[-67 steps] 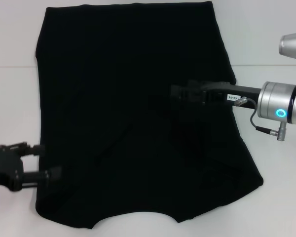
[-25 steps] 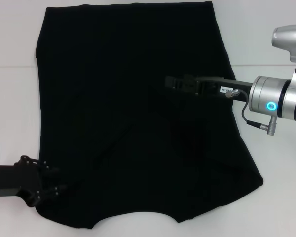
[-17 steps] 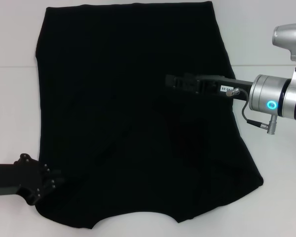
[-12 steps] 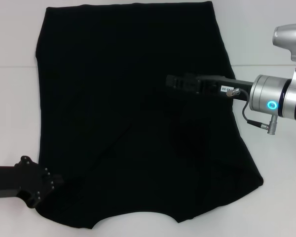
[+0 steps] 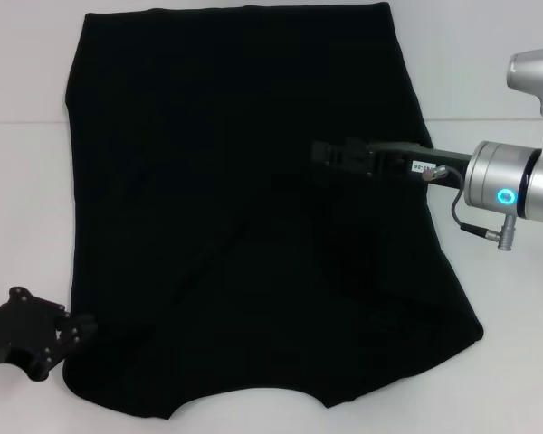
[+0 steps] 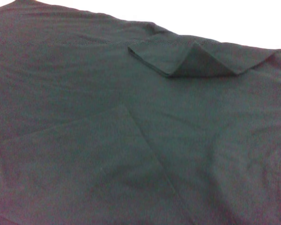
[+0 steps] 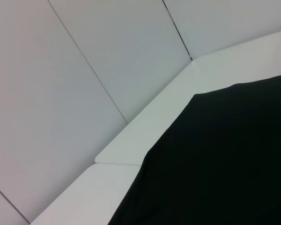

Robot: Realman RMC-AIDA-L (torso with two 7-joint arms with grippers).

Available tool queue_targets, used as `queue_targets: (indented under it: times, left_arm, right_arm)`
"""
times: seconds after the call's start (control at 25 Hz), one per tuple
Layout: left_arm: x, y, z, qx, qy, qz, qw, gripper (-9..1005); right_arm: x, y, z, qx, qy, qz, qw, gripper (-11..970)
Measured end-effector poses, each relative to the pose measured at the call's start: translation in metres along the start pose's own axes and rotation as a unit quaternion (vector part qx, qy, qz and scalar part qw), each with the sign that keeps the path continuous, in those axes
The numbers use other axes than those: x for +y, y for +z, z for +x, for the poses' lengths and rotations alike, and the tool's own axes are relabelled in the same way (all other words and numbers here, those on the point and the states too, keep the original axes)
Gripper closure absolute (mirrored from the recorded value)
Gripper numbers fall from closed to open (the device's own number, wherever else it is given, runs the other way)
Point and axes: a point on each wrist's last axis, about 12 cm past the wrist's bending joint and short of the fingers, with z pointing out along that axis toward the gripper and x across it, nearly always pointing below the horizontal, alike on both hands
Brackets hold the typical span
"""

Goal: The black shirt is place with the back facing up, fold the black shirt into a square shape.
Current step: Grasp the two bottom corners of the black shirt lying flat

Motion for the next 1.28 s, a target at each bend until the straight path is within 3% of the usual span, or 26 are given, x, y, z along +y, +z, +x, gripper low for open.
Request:
queue_targets:
  times: [0.4, 1.04, 1.24, 1.28]
  left_arm:
    - [-0.002, 0.007, -0.010, -0.008, -0.009, 0.023, 1.000, 934]
    - [0.000, 0.020, -0.011, 0.015, 0.002, 0.017, 1.000, 518]
    - [0.000, 0.023, -0.009, 0.017, -0.002, 0.019, 1.000, 273]
    - [0.000, 0.024, -0.009, 0.019, -0.002, 0.019, 1.000, 265]
  right_arm:
    - [-0.002, -0.003, 0.001, 0.002, 0.000, 0.001, 1.000, 146]
    - [-0.002, -0.003, 0.001, 0.001, 0.001, 0.000, 1.000, 161]
    - [-0.002, -0.003, 0.001, 0.000, 0.001, 0.001, 1.000, 166]
    - [-0.002, -0.003, 0.000, 0.000, 0.001, 0.002, 1.000, 167]
